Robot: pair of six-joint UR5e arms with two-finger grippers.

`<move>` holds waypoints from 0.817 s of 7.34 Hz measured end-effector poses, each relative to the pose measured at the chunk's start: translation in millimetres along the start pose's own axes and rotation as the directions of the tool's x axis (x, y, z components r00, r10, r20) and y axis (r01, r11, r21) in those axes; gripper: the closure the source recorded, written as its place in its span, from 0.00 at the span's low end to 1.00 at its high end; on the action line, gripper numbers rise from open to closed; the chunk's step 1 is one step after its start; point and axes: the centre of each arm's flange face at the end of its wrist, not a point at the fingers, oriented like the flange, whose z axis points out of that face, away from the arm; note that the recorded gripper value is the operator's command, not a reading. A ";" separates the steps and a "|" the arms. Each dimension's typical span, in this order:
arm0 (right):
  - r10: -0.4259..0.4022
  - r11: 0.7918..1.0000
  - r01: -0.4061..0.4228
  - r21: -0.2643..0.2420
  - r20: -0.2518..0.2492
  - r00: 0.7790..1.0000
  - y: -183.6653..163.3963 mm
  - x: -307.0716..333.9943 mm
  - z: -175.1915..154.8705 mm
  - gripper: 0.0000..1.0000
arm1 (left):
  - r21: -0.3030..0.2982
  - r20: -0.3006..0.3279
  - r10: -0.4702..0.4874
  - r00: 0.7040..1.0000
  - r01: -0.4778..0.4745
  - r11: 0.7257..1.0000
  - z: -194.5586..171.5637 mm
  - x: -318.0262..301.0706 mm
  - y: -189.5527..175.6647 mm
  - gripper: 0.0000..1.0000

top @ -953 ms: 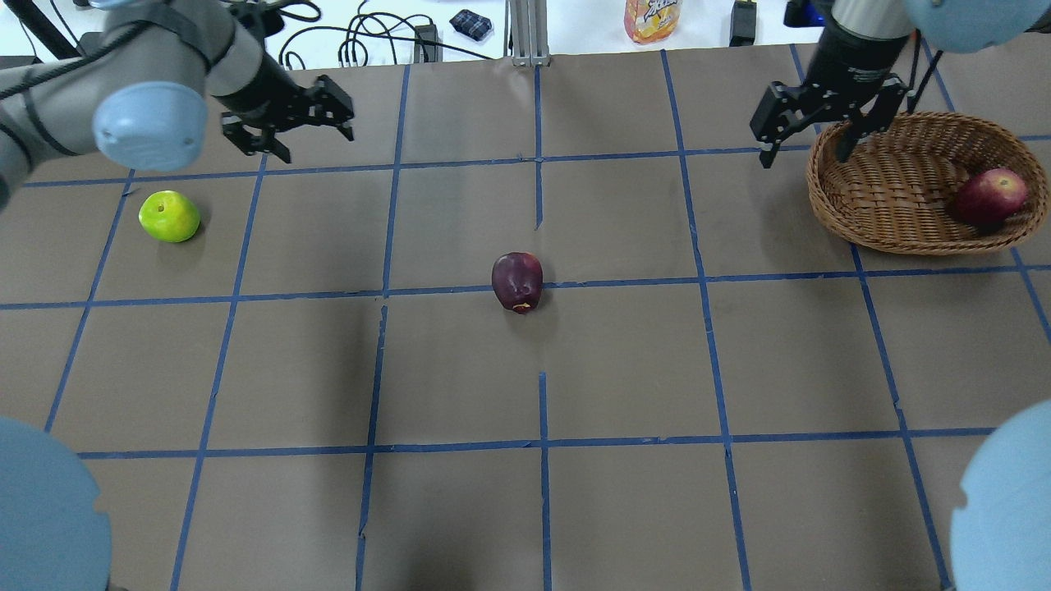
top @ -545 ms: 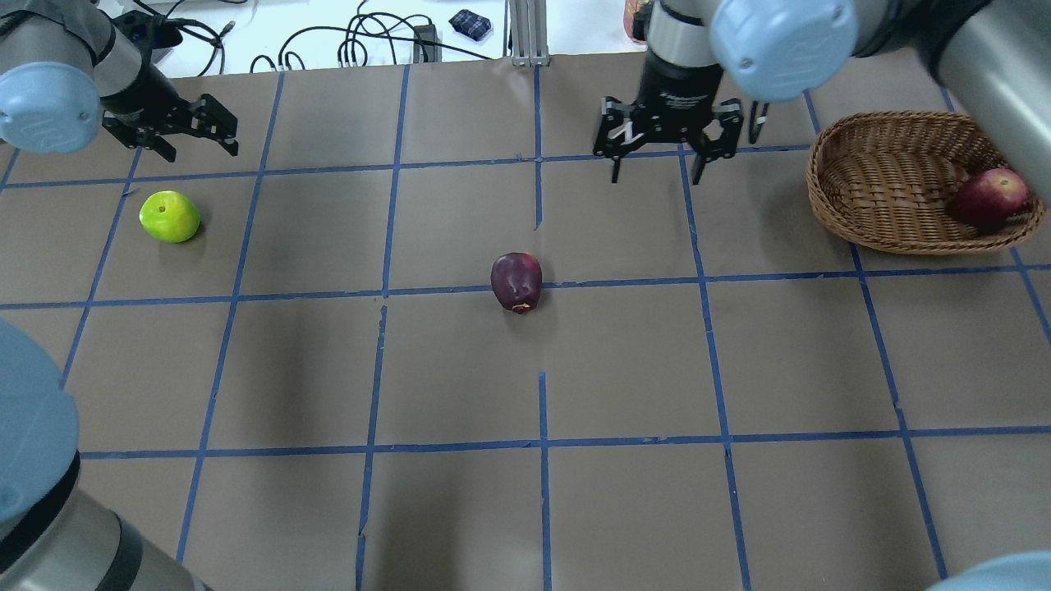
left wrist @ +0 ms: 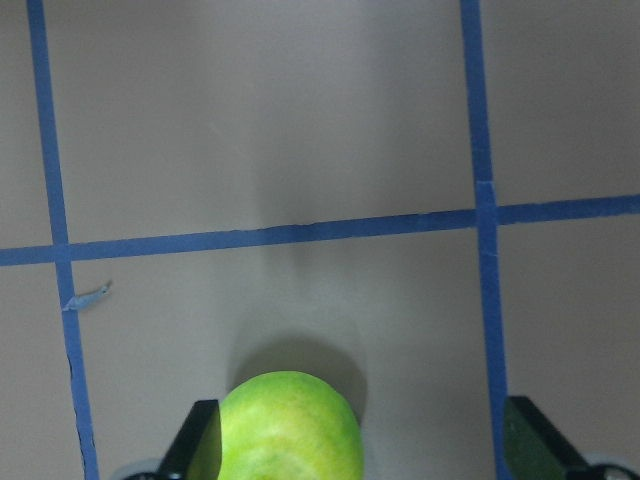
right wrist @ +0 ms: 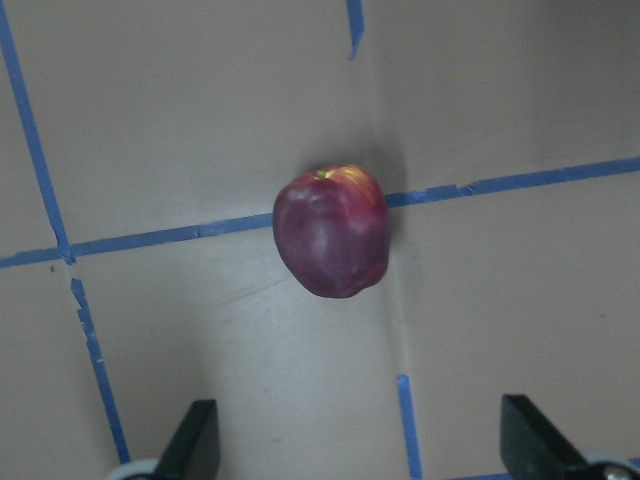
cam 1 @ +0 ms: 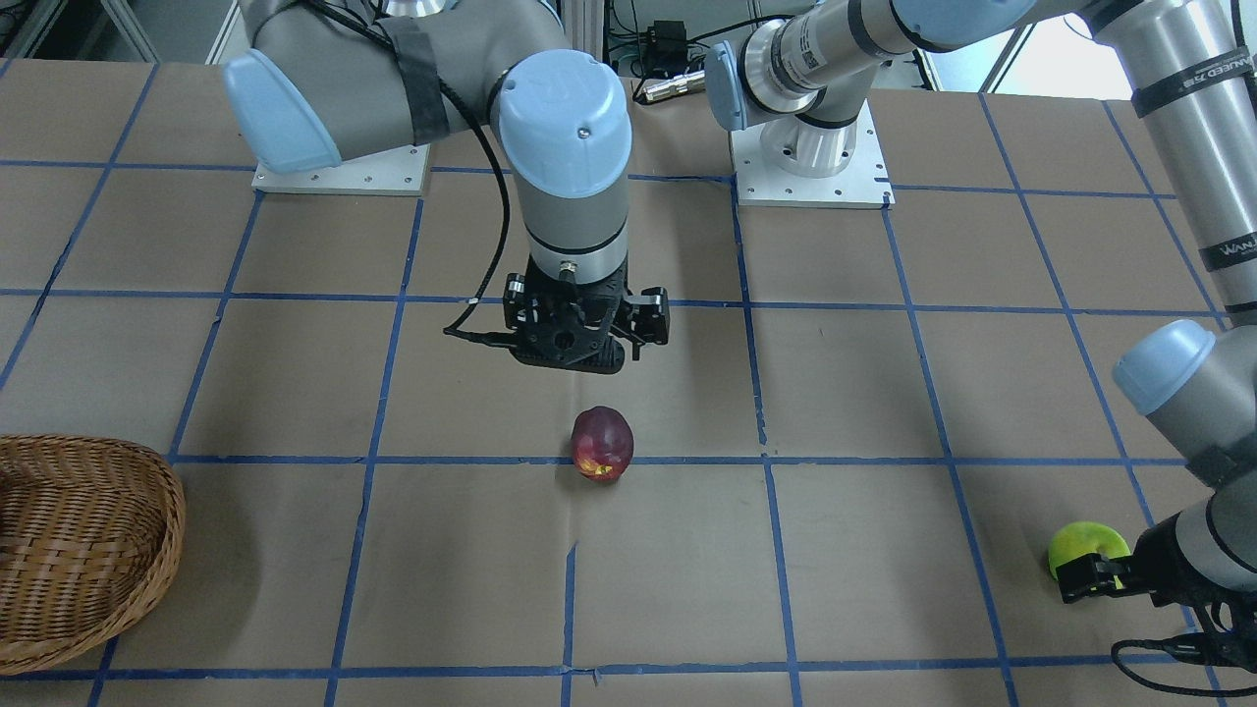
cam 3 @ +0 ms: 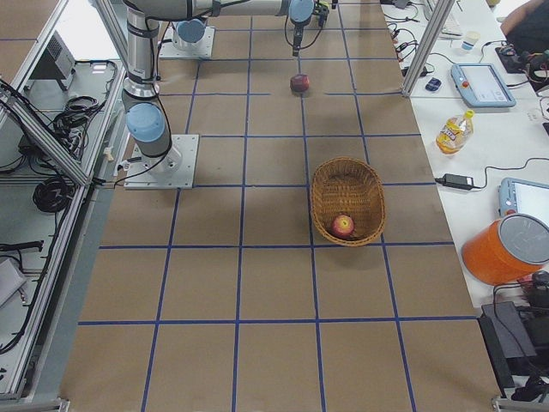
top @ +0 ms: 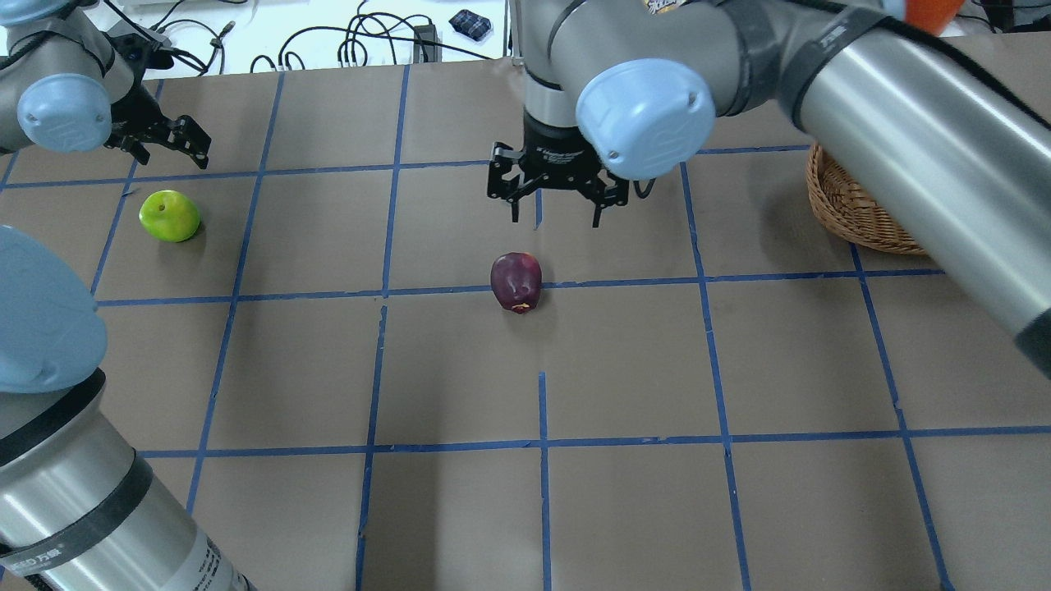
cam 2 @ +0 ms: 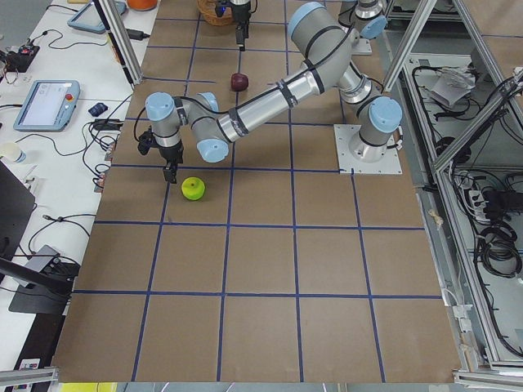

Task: Put all apples into basket
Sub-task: 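Grasp the dark red apple with right gripper while left gripper grasps green apple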

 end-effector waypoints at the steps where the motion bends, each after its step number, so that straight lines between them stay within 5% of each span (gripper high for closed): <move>1: 0.002 1.000 -0.002 0.008 0.005 1.000 0.3 -15.3 19.8 0.00 | -0.015 -0.004 -0.008 1.000 0.008 1.000 7.9 -5.8 2.6 0.00; 5: -0.009 1.000 0.009 -0.007 -0.028 1.000 -14.9 -31.0 85.9 0.00 | -0.081 -0.045 -0.049 0.998 0.045 0.996 38.5 -25.0 26.0 0.00; 6: -0.004 1.000 0.004 -0.002 -0.041 0.999 -16.4 -30.1 89.7 0.00 | -0.094 -0.054 -0.052 0.997 0.047 0.994 45.2 -24.2 29.6 0.12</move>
